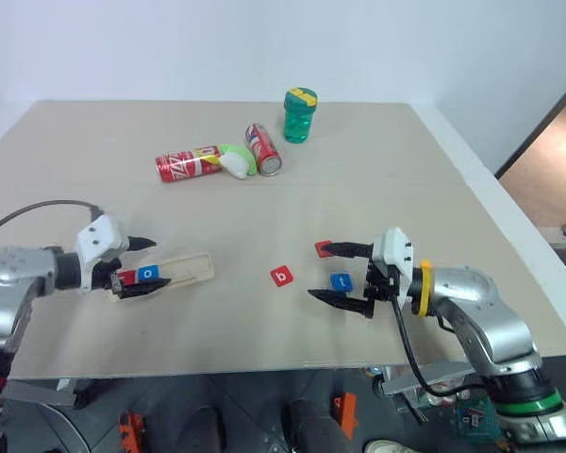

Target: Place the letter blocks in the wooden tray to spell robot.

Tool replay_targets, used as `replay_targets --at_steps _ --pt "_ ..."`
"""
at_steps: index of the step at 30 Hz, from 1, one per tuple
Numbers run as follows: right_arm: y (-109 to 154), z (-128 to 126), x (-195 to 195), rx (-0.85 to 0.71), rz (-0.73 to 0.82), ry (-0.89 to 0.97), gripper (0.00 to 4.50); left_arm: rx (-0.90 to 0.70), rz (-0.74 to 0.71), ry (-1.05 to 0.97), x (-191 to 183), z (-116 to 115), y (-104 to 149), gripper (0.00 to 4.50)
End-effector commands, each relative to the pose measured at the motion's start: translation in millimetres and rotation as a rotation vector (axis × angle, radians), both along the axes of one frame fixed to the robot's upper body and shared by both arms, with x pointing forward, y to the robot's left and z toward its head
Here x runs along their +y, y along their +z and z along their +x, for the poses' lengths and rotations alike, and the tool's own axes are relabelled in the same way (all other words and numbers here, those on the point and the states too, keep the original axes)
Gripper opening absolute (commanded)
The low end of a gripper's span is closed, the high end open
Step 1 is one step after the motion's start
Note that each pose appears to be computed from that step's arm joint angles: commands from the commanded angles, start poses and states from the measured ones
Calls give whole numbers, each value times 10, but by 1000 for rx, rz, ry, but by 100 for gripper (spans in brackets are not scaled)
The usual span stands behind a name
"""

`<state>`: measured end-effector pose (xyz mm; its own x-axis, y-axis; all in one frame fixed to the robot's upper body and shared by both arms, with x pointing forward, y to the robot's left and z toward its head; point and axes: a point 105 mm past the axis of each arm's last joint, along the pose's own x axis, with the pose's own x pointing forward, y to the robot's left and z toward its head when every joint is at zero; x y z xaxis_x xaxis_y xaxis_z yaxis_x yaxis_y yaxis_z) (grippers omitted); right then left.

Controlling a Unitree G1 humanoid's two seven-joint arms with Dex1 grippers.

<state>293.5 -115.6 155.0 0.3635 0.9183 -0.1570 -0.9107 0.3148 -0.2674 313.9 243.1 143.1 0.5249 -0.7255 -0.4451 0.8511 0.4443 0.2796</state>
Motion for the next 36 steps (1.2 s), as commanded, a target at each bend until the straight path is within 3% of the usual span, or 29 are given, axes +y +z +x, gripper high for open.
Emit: replay_targets --at_steps 1,15,25,34,35,36 --pt "98 47 22 -60 -3 19 446 25 44 -54 39 17 19 450" --pt "13 69 60 -70 4 -2 446 111 59 -117 21 33 -116 450" --pt "31 101 35 -78 14 -17 446 149 65 -53 110 136 -269 450" --pt "23 92 40 -76 7 -9 446 191 126 -113 96 65 -441 450" --pt "24 91 41 -76 7 -9 450 185 123 -125 68 61 -439 397" --pt "24 89 42 -76 8 -9 450 176 121 -137 35 58 -430 373"
